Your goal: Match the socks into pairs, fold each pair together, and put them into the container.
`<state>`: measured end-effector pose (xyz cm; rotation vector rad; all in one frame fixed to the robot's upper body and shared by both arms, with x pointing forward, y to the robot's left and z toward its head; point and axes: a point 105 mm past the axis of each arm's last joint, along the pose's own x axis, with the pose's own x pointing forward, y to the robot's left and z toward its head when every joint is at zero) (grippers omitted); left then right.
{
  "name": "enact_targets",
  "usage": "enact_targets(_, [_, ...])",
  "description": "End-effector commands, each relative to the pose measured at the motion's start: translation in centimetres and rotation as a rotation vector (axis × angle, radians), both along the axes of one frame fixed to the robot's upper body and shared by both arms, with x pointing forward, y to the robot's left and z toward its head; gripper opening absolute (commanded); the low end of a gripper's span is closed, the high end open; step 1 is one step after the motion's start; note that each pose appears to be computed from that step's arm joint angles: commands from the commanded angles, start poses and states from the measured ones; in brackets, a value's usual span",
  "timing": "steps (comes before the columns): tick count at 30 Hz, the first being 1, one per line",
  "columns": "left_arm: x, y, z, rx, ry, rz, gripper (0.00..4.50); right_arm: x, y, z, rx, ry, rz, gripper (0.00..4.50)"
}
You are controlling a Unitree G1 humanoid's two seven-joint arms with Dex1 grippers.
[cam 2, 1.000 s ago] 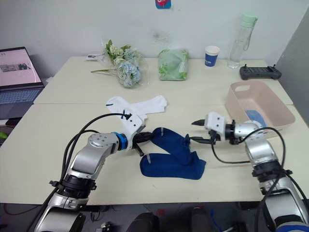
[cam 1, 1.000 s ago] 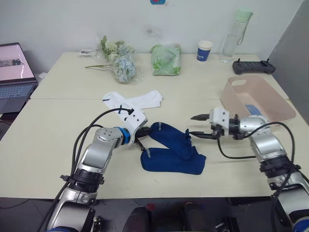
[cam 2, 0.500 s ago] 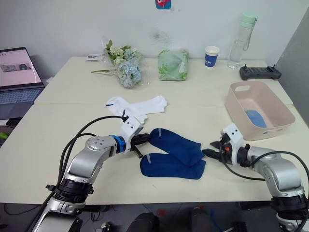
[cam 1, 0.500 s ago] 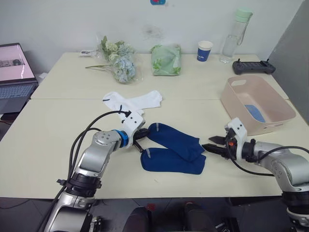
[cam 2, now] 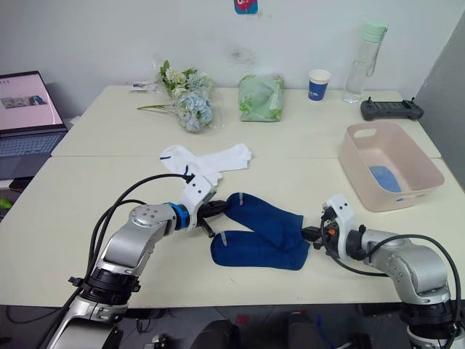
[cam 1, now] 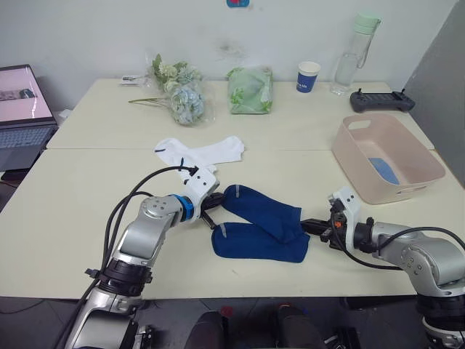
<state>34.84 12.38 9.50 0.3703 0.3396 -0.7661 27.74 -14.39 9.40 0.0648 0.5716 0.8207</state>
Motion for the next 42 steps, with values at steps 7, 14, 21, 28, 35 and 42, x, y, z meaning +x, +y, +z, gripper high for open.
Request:
enact_targets(7, [-0.5,0.3,1.9,-0.073,-0.051,0.032,0.0,3.1,-1.6,2.4,0.001,-0.111,-0.076,0.05])
enact_targets(14, [-2.4,-0.3,1.5,-0.203,0.0,0.131,0.0,6.5,-2.7,3.0,-0.047,-0.155,-0.113,0.05])
enact_targets(21, [-2.8,-0.6,1.0,-0.163,-0.005,0.128,0.0,3.3,-1.7,4.0,0.005,-0.084,0.02,0.98])
enact_targets(28, [-2.7,-0.6,0.9,-0.154,-0.005,0.12,0.0,0.7,-1.0,2.6,-0.048,-0.028,0.034,2.64])
enact_targets(35, [-2.4,-0.6,1.1,-0.139,-0.009,0.104,0.0,0.1,0.0,1.3,-0.046,-0.015,0.02,2.64])
enact_targets(42, [-2.2,-0.5,1.2,-0.128,-0.014,0.095,0.0,0.5,0.6,1.2,-0.027,-0.023,0.011,0.55])
